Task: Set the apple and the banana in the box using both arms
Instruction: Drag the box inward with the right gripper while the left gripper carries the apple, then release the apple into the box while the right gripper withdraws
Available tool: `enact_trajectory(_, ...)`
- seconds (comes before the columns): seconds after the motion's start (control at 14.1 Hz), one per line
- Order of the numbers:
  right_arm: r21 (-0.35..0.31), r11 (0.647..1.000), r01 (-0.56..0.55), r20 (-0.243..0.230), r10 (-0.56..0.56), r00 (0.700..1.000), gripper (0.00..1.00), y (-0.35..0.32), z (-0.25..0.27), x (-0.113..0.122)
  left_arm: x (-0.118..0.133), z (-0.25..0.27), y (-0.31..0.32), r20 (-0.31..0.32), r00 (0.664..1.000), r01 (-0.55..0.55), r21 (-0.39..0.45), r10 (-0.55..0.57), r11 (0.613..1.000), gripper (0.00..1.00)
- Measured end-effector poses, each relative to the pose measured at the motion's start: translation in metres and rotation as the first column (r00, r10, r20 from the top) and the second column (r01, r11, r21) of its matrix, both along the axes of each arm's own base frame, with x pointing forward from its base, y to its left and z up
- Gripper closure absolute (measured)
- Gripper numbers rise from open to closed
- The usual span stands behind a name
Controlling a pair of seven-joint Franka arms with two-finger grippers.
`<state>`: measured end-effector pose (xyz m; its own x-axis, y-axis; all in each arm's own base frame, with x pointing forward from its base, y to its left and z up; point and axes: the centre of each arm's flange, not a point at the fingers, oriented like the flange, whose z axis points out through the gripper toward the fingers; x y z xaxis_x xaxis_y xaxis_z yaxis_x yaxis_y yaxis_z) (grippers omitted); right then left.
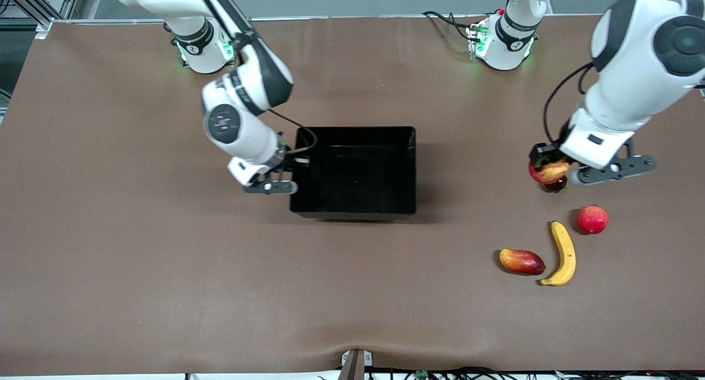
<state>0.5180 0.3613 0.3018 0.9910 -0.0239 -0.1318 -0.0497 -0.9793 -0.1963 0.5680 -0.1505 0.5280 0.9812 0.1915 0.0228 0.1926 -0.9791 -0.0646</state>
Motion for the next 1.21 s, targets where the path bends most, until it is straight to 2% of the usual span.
enact_trajectory(0.14, 0.02, 1.0, -0.005, -0.01, 0.005, 1.0, 0.95, 0.027, -0.024, -0.014, -0.007, -0.008, -0.036, -0.002, 0.999, -0.032, -0.013, 0.032, 0.999, 0.35)
enact_trajectory(0.36, 0.033, 0.999, 0.03, 0.004, -0.03, 1.0, 0.95, 0.066, -0.049, -0.029, -0.014, -0.038, -0.092, -0.012, 0.998, -0.064, -0.053, 0.063, 0.997, 0.35)
enact_trajectory(0.57, 0.02, 0.998, 0.06, -0.008, -0.06, 0.998, 0.95, 0.082, -0.064, -0.033, -0.02, -0.086, -0.146, -0.053, 0.995, -0.088, -0.093, 0.083, 0.992, 0.35)
enact_trajectory(0.64, 0.017, 0.997, 0.074, -0.008, -0.074, 0.997, 0.9, 0.079, -0.065, -0.03, -0.023, -0.102, -0.16, -0.069, 0.994, -0.093, -0.101, 0.087, 0.99, 0.35)
enact_trajectory(1.0, 0.03, 0.994, 0.101, 0.011, -0.102, 0.995, 0.39, 0.076, -0.052, -0.013, -0.055, -0.19, -0.179, -0.14, 0.987, -0.087, -0.09, 0.074, 0.992, 0.35)
enact_trajectory(1.21, 0.025, 0.991, 0.128, -0.002, -0.128, 0.992, 0.11, 0.053, -0.006, 0.015, -0.076, -0.235, -0.173, -0.158, 0.985, -0.083, -0.091, 0.068, 0.992, 0.35)
